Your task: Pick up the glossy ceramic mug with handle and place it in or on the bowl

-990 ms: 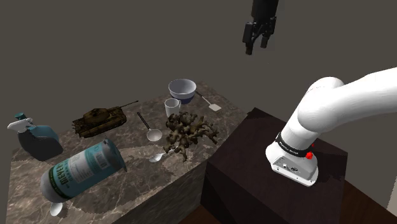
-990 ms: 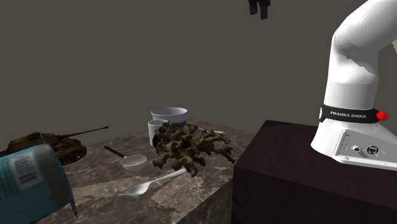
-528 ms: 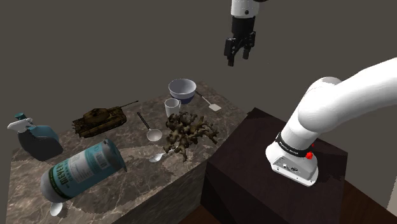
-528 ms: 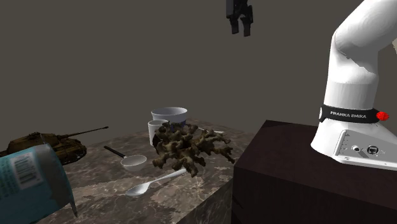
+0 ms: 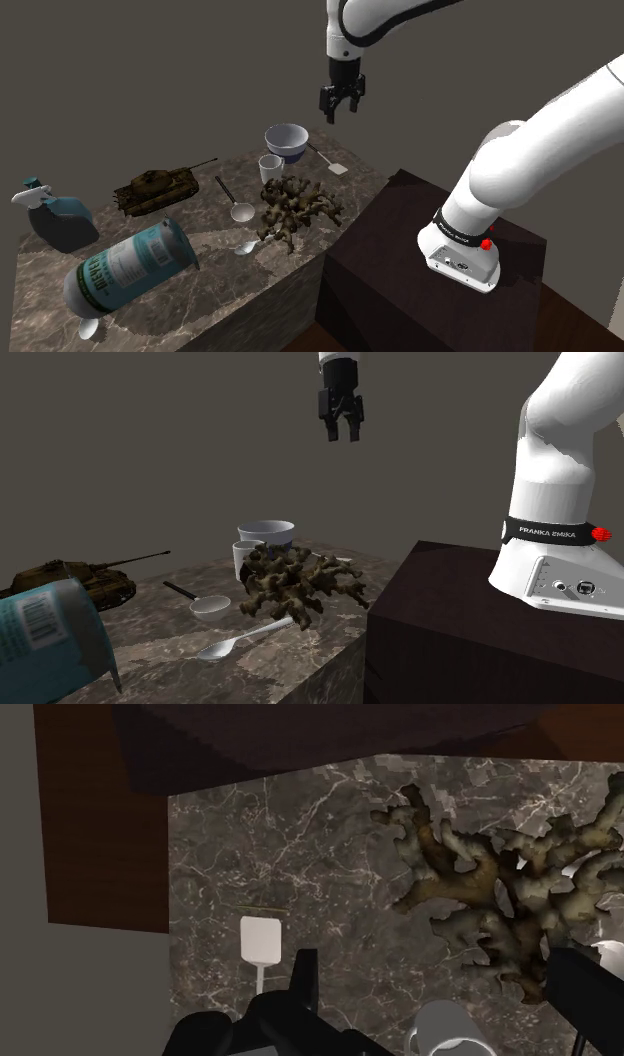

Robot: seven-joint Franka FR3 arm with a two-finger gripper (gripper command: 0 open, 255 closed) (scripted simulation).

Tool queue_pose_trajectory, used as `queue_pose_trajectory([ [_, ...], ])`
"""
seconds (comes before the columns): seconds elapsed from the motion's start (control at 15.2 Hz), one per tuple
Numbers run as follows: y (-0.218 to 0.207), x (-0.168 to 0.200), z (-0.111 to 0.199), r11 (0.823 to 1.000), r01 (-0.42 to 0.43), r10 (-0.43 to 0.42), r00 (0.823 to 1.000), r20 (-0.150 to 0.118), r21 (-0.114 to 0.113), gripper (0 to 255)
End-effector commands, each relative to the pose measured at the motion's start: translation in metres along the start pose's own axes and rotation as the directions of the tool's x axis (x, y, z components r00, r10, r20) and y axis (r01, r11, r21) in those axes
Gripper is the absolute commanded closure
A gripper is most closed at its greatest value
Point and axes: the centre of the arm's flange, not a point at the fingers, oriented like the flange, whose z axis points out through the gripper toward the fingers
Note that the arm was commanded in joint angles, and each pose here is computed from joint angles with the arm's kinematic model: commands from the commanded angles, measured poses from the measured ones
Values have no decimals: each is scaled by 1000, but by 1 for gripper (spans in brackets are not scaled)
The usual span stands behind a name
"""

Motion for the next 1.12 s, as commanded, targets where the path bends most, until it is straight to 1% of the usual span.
queue_pose_trajectory([
  [0.0,-8,20,17,1000,3,-3,1000,-5,1,0],
  [1.06,-93,160,147,1000,25,-25,999,-25,-2,0],
])
